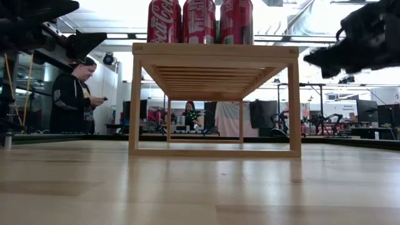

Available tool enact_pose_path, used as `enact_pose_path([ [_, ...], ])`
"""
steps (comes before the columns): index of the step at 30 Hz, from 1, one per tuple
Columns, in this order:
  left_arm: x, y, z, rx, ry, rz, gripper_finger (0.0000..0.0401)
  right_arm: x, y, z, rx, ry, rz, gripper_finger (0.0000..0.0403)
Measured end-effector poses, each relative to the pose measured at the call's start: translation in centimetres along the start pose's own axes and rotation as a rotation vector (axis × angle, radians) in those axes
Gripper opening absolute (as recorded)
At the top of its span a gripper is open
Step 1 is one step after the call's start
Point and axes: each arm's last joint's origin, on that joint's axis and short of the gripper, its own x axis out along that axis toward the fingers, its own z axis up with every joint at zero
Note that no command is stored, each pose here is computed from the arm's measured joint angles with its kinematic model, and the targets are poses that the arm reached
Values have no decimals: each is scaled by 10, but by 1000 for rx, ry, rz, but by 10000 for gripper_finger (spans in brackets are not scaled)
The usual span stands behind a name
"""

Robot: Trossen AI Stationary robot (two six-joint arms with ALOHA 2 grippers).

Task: Place canned beverage on shelf
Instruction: Return to Home Position

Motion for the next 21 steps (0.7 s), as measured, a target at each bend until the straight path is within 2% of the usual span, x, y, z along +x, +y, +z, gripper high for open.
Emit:
enact_pose_path([
  [4, 0, 0, 0, 0, -1, 0, 394, 0, -2, -9, -9, 93, -26, 0],
  [8, 0, 0, 0, 0, -1, 0, 394, -1, -7, -15, 65, 151, -180, 0],
  [10, 0, 0, 0, 0, -1, 0, 394, -2, -8, -18, 94, 182, -216, 0],
  [21, -4, -1, 2, -3, -24, -9, 394, -4, -8, -26, 128, 257, -230, 0],
])
